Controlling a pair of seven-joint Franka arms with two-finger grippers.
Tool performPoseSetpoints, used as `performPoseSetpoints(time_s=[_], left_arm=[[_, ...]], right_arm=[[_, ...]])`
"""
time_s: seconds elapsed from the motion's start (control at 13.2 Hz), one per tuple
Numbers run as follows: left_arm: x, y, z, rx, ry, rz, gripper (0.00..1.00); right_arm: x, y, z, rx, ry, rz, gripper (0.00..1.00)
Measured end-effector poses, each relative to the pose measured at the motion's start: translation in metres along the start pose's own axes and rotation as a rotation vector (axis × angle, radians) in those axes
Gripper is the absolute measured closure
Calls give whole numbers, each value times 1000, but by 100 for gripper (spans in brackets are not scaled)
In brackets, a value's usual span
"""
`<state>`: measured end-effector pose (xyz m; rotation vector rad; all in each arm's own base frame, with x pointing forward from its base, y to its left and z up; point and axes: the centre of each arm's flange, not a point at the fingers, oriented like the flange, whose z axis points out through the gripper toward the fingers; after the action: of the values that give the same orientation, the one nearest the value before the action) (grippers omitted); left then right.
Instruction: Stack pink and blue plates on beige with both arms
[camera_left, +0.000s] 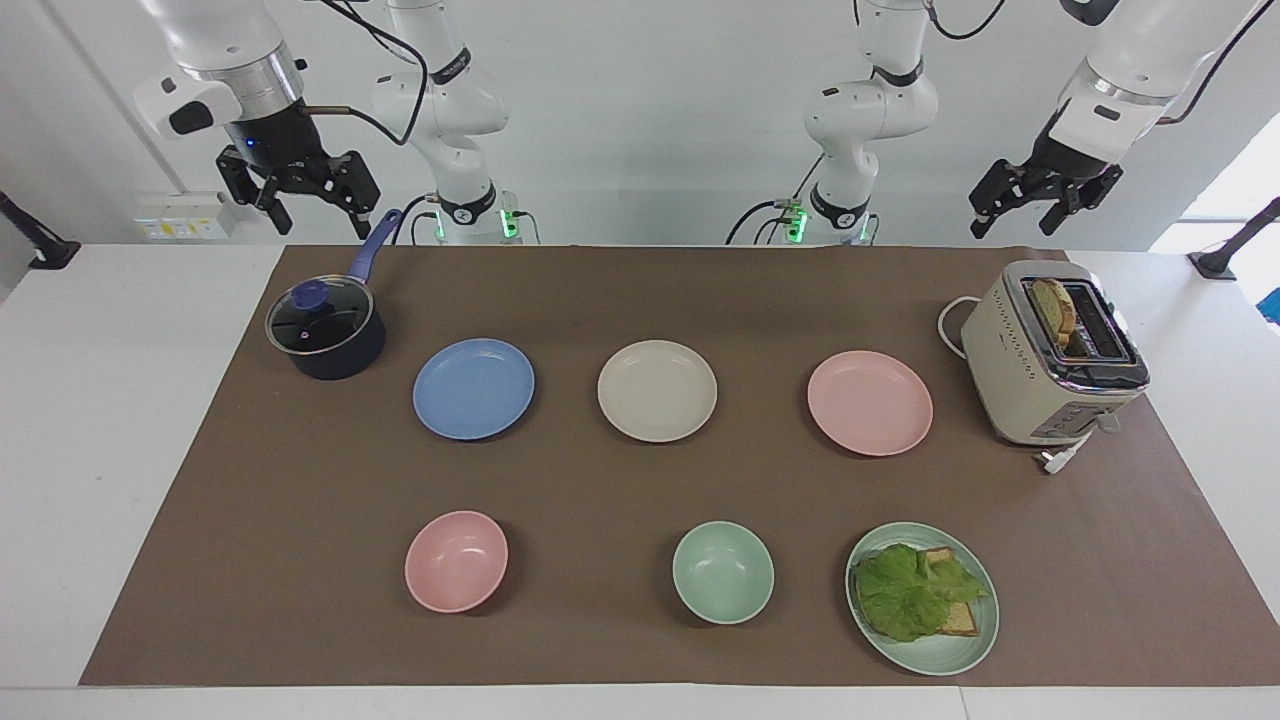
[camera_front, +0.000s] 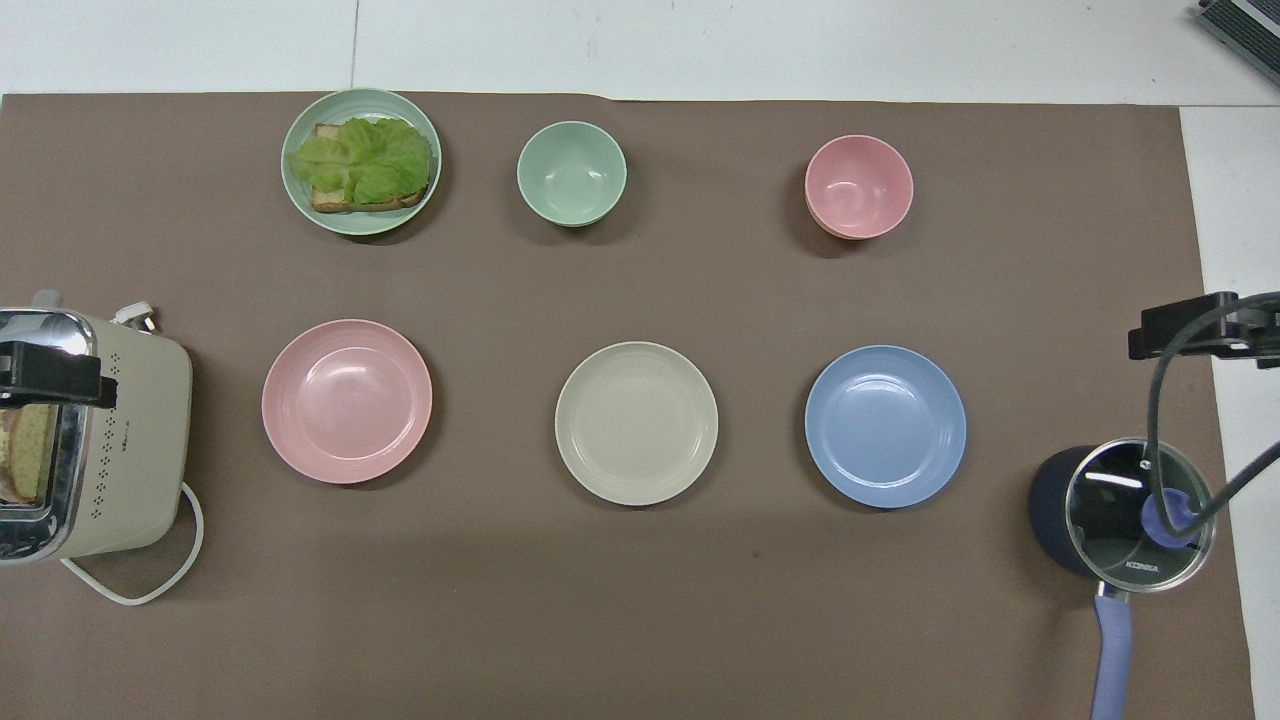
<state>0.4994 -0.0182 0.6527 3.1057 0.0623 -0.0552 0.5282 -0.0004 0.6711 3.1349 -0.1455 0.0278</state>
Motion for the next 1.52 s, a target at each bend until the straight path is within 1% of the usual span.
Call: performPoseSetpoints(time_s=[1.06, 1.37, 1.52], left_arm=[[2, 1, 2, 0, 7, 2, 0], [8, 0, 16, -1, 3, 1, 0], [15, -1, 36, -2, 1, -2, 0]], right_arm=[[0, -1, 0, 0, 0, -2, 0], [0, -1, 0, 0, 0, -1, 0], [0, -1, 0, 0, 0, -1, 0]])
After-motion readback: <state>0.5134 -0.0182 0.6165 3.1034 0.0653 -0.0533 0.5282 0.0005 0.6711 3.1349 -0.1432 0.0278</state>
